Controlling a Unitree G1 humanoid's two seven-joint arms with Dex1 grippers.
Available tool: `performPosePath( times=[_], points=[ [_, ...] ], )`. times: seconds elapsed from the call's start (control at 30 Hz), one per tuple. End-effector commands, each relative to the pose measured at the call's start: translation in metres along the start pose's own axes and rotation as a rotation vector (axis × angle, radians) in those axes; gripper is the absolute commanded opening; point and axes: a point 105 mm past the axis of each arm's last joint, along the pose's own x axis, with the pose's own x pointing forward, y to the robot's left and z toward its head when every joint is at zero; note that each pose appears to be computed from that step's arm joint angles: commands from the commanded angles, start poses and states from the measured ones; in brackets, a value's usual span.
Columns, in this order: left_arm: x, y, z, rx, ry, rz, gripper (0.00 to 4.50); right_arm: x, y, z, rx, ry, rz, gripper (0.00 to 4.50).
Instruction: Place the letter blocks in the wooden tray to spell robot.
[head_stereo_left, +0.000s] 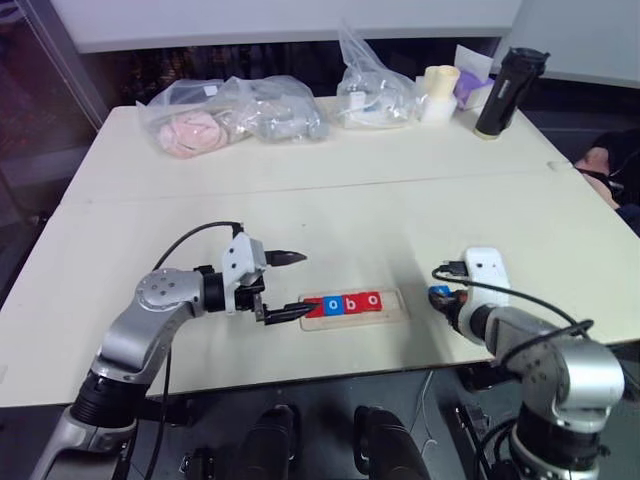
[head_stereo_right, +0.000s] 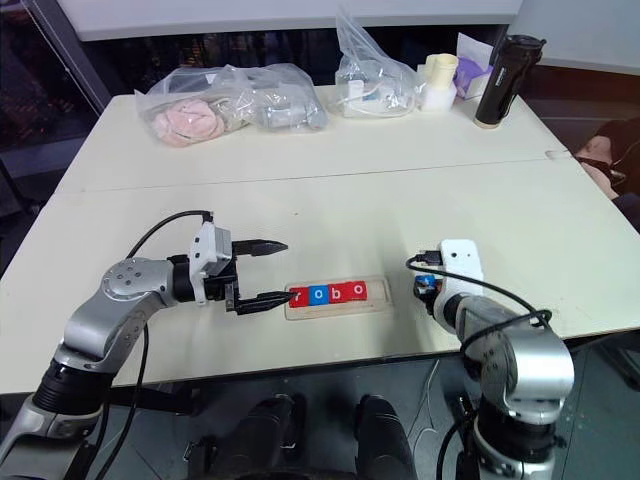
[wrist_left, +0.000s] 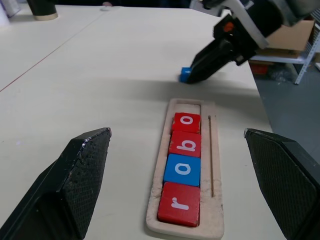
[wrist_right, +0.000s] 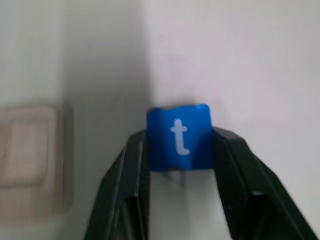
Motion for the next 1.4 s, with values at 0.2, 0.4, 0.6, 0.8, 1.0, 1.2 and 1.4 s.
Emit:
performPosePath(
  times=[0.2,0.4,0.6,0.8,1.0,1.2,1.4],
  points=[
    [0.001,0.000,0.006,0.028,-0.018,-0.004,4.50,-0.003,-0.002,0.007,-0.006,-0.021,-0.010,2.57],
    [-0.001,0.001,0.006,0.031,-0.012,-0.002,4.50,-0.014,0.011,0.025,-0.272,0.026,0.220,4.49],
    [0.000,0.002,0.007,0.034,-0.012,-0.003,4.50,-0.029,0.008,0.047,-0.719,-0.038,0.446,4.49],
    [0.000,0.002,0.007,0.040,-0.010,0.000,4.50,-0.015,-0.014,0.031,-0.989,-0.028,0.632,4.49],
    [-0.001,0.000,0.008,0.043,-0.008,0.008,4.50,0.007,-0.031,0.027,-0.990,-0.010,0.645,4.49],
    [-0.002,-0.001,0.008,0.043,-0.005,0.012,4.50,0.019,-0.036,0.024,-0.947,-0.008,0.658,4.49],
    [-0.003,0.000,0.008,0.046,-0.004,0.012,4.50,0.024,-0.039,0.018,-0.933,0.014,0.665,4.25]
  ],
)
